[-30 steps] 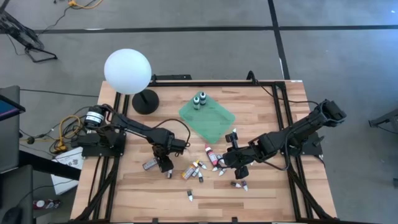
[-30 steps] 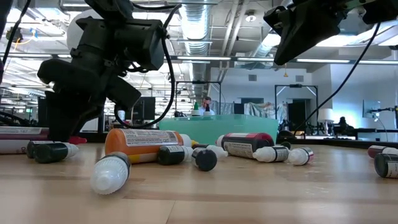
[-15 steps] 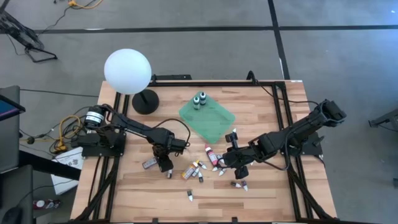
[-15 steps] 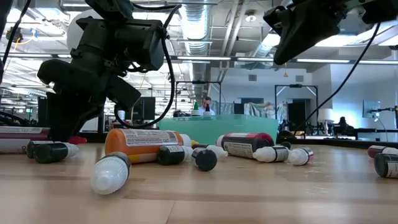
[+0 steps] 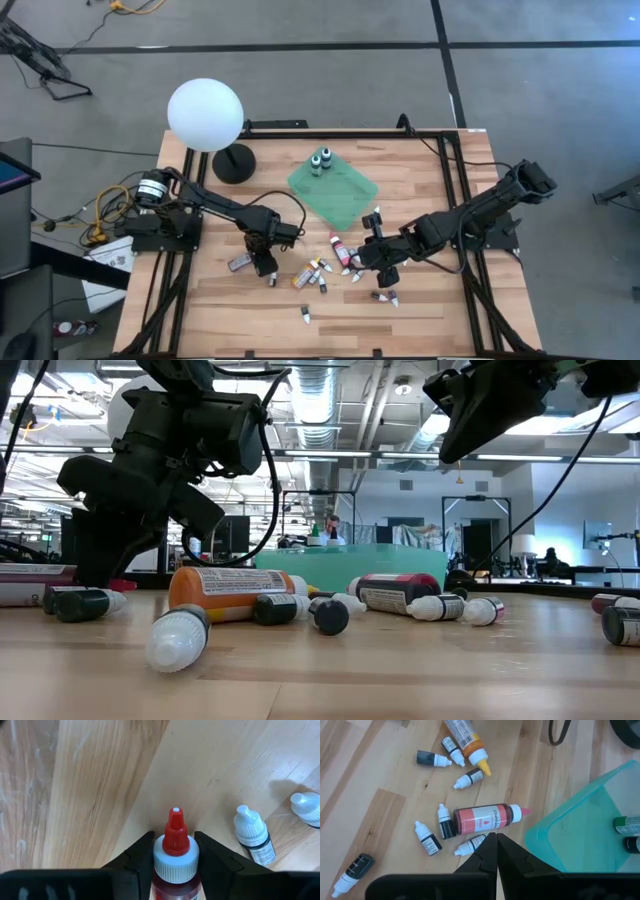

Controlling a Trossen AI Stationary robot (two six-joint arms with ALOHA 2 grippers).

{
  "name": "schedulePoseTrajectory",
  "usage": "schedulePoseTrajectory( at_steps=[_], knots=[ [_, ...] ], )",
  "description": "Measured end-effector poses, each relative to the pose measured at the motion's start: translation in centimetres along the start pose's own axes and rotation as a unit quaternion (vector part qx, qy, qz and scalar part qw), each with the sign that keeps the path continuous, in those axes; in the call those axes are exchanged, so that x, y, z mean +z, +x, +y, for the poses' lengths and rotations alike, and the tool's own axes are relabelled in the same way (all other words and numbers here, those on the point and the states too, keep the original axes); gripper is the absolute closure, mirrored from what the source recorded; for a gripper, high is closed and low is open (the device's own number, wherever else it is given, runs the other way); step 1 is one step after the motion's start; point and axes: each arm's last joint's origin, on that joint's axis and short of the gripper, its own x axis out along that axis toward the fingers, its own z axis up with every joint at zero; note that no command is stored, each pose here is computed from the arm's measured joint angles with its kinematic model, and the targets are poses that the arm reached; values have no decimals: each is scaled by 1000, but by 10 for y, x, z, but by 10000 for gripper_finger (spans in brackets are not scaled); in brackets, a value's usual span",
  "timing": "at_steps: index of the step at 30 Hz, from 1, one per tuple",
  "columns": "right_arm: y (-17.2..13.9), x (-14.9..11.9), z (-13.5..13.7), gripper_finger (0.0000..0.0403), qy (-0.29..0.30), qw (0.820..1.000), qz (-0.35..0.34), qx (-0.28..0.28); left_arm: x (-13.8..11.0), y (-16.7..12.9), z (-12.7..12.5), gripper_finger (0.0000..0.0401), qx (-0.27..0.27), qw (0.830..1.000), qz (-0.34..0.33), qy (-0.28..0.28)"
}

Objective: Pick & Place food coloring
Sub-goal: Put the large red food coloring bottle into the green bin

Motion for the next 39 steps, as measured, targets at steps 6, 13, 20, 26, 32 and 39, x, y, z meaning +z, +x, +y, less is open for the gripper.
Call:
schedulePoseTrajectory(
  at_steps=[6, 13, 20, 26, 32, 39],
  knots=[
    [1, 0, -2, 403, 3, 1000, 1, -2, 0, 0, 0, 262, 0, 1000, 0, -4],
    [1, 0, -4, 403, 6, 1000, 2, -3, 0, 0, 0, 274, 0, 1000, 1, -5],
    [1, 0, -4, 403, 6, 1000, 2, -4, 0, 0, 0, 280, 1, 1000, -1, -6],
    [1, 0, -4, 403, 6, 1000, 2, -4, 0, 0, 0, 266, 3, 1000, -2, -6],
    [1, 0, -4, 403, 6, 1000, 2, -4, 0, 0, 0, 283, 3, 1000, -2, -6],
    [1, 0, -4, 403, 7, 1000, 2, -3, 0, 0, 0, 273, 4, 1000, -3, -6]
  ],
)
